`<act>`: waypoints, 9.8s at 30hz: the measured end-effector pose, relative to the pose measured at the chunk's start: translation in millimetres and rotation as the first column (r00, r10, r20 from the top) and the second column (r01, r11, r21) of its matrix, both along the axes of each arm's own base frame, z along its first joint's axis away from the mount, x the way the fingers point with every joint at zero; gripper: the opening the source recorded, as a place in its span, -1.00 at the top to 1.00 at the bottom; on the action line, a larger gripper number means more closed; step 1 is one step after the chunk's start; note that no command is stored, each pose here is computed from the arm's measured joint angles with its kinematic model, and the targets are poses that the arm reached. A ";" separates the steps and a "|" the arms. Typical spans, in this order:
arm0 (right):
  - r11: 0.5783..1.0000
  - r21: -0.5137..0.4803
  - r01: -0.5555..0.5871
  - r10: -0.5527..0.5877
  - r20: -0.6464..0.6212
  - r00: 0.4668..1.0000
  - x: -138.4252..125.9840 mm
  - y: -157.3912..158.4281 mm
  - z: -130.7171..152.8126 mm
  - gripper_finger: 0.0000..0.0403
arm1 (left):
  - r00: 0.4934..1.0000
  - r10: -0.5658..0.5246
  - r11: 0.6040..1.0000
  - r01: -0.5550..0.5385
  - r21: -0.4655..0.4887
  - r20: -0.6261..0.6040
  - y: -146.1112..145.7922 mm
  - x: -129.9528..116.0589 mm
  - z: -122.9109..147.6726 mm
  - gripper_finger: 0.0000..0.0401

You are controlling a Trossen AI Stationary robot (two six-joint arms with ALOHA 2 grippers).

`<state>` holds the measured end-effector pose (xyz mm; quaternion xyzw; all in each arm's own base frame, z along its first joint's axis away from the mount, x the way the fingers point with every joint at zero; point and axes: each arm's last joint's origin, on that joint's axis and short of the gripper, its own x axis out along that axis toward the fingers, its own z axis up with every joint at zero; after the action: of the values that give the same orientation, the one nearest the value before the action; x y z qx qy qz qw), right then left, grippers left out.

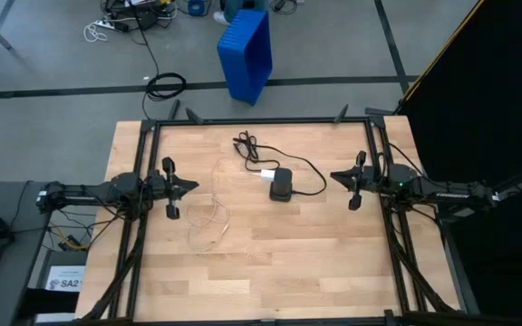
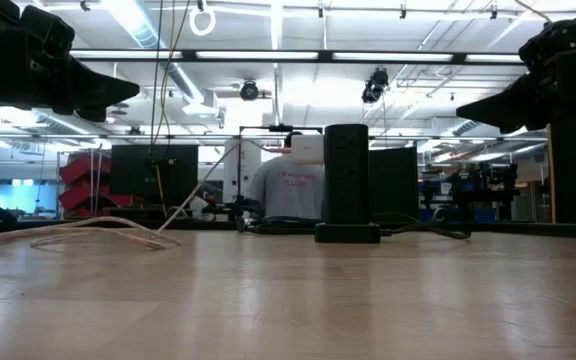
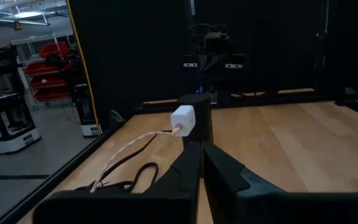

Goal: Insert USB
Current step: Remove the white charger adapter from the black outlet, then remove the pink USB cable from the white charger adapter

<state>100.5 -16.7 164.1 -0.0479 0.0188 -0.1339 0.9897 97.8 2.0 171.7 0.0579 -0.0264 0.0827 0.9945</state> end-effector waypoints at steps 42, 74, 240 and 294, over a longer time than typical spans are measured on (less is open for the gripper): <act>0.975 0.219 0.048 -0.061 0.054 0.997 10.7 -2.6 1.3 0.97 | 0.980 0.195 0.967 -0.196 -0.162 -0.026 5.2 11.2 0.0 1.00; 0.997 0.081 0.015 -0.005 -0.123 0.992 97.1 -2.4 14.5 0.07 | 0.970 0.198 0.979 -0.188 0.082 -0.142 0.7 123.3 19.4 0.07; 0.958 0.278 -0.073 0.094 -0.061 0.994 179.7 8.8 49.7 -0.71 | 0.956 0.246 0.664 -0.047 0.746 -0.159 -43.5 183.7 6.0 0.23; 0.890 0.350 -0.293 0.308 0.014 0.951 244.0 21.2 24.6 0.50 | 0.932 0.326 0.583 -0.068 0.810 -0.157 -63.5 196.4 18.8 0.23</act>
<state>344.5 4.6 188.7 0.1228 0.0553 0.0272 0.9905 294.2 -61.5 190.5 0.5060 0.0919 0.1642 0.8417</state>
